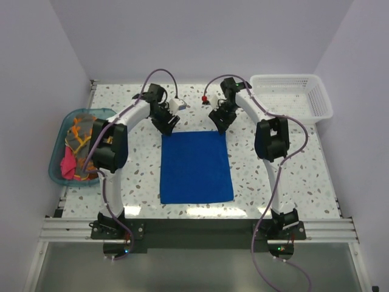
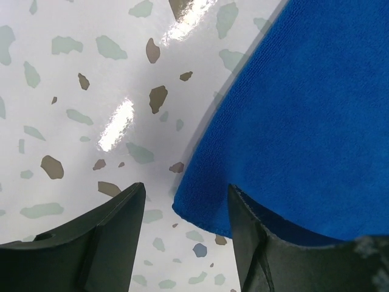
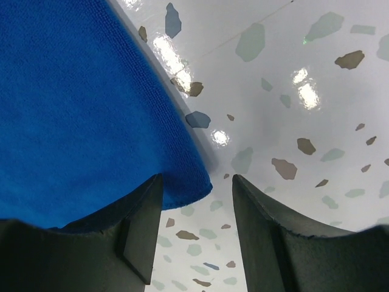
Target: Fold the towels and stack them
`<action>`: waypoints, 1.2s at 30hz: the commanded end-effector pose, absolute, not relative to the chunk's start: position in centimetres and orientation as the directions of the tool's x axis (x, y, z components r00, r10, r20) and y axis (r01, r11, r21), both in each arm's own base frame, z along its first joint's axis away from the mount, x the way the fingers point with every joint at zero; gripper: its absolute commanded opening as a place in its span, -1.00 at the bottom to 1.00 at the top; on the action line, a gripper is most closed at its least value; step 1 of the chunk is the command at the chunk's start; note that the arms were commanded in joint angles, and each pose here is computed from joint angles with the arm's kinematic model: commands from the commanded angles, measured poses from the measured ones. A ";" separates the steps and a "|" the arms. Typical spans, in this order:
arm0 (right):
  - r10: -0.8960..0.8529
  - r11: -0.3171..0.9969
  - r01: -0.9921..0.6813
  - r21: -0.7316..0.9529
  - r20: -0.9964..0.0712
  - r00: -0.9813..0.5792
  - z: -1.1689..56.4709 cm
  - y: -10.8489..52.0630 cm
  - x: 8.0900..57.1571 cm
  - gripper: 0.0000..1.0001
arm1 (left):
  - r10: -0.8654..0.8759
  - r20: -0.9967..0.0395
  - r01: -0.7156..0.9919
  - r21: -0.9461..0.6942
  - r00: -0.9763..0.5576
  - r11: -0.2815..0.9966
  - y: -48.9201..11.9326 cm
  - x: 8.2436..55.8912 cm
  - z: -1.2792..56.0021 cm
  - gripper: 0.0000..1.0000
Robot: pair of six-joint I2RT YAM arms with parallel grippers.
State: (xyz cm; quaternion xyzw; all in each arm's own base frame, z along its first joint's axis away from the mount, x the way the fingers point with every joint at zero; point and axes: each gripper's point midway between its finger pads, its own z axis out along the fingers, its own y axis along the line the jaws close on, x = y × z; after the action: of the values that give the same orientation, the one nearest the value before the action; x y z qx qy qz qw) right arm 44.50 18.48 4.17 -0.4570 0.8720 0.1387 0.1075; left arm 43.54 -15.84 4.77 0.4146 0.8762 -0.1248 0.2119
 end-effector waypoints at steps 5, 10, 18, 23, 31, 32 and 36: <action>-0.789 0.504 -0.847 0.172 -0.309 -0.532 3.4 19.5 44.1 0.02 | 0.685 -0.490 0.805 -0.062 -0.539 0.589 -16.4 44.1 4.5 0.22; -0.789 0.499 -0.848 0.178 -0.312 -0.530 2.6 19.7 44.0 -0.29 | 0.685 -0.495 0.811 -0.071 -0.534 0.581 -16.6 43.9 4.8 0.21; -0.788 0.497 -0.844 0.201 -0.302 -0.536 2.0 19.7 43.6 -0.86 | 0.695 -0.474 0.811 -0.077 -0.541 0.579 -16.3 43.4 4.3 0.23; -0.789 0.495 -0.844 0.208 -0.298 -0.537 1.8 19.8 43.3 -0.88 | 0.703 -0.431 0.796 -0.065 -0.566 0.602 -15.4 43.2 3.1 0.16; -0.799 0.505 -0.840 0.198 -0.260 -0.542 1.1 19.1 43.1 -0.92 | 0.715 -0.399 0.791 -0.046 -0.574 0.610 -14.8 43.4 1.7 -0.08; -0.799 0.507 -0.839 0.198 -0.257 -0.543 1.0 19.1 43.1 -0.95 | 0.717 -0.393 0.792 -0.052 -0.576 0.608 -14.8 43.3 1.5 -0.13; -0.796 0.507 -0.837 0.207 -0.258 -0.547 0.7 19.1 42.9 -0.99 | 0.726 -0.358 0.790 -0.061 -0.587 0.609 -14.2 42.5 0.4 -0.21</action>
State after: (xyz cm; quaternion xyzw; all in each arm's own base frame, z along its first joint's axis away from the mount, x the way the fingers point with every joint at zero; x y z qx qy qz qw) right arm 43.68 19.37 1.98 -0.4691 0.8653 0.1545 0.0855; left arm 43.18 -15.08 1.99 0.4202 0.8830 -0.1132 0.1759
